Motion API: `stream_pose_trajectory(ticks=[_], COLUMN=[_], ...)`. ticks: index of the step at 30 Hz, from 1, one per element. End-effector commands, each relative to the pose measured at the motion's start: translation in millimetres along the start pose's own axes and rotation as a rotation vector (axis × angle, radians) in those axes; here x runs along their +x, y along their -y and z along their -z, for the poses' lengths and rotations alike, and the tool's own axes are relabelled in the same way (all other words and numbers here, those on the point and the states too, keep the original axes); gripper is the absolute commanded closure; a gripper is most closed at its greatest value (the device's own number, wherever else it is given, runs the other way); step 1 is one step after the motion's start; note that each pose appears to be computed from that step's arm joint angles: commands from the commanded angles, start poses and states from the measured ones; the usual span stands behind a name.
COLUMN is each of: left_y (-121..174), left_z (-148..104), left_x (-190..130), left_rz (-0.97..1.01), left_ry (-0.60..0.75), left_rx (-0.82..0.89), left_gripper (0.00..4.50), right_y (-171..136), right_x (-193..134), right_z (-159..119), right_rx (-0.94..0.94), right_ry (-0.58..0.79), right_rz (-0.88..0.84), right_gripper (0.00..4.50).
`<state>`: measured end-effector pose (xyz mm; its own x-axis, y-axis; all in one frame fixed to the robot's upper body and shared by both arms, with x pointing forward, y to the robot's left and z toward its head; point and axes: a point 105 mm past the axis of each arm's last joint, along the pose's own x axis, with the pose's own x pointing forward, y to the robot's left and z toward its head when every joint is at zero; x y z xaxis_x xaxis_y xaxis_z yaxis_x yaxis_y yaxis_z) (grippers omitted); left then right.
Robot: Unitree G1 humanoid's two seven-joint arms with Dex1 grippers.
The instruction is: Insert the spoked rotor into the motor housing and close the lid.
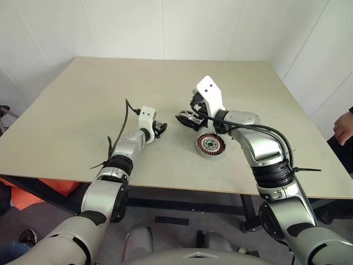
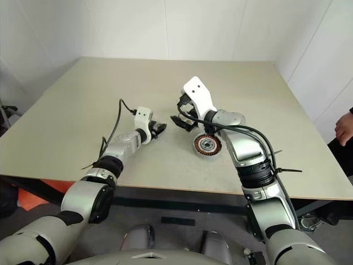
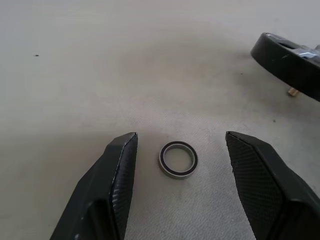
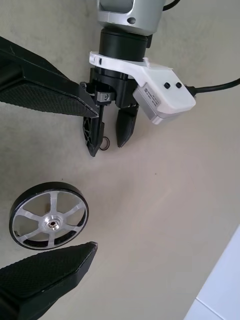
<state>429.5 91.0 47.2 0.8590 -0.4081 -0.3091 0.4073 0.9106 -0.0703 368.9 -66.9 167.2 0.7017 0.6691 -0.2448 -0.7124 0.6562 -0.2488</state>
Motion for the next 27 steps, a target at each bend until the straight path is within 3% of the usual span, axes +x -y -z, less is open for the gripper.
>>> stream_pose_trajectory(ticks=[1,14,18,25,27], left_y=[-9.4,4.3,7.5,9.2,9.5], left_z=[-16.1,-5.1,-1.8,-1.6,-1.2], left_x=[0.7,3.0,3.4,3.3,3.3], left_rz=[-0.052,0.024,0.04,0.053,0.054], left_ry=[0.025,-0.024,-0.045,-0.045,-0.044], left_rx=[0.061,0.062,0.078,0.075,0.07], left_gripper=[1.73,1.73,2.92,2.92,3.3], right_y=[7.9,8.2,9.9,10.3,10.7], right_x=[-6.8,-7.3,-8.0,-8.6,-8.9], right_z=[-13.5,-14.4,-15.1,-15.7,-15.4], right_rx=[-0.016,-0.017,-0.018,-0.021,-0.021], right_ry=[0.056,0.062,0.066,0.071,0.071], right_rz=[0.029,0.036,0.042,0.045,0.046], right_gripper=[0.0,0.0,0.0,0.0,0.0])
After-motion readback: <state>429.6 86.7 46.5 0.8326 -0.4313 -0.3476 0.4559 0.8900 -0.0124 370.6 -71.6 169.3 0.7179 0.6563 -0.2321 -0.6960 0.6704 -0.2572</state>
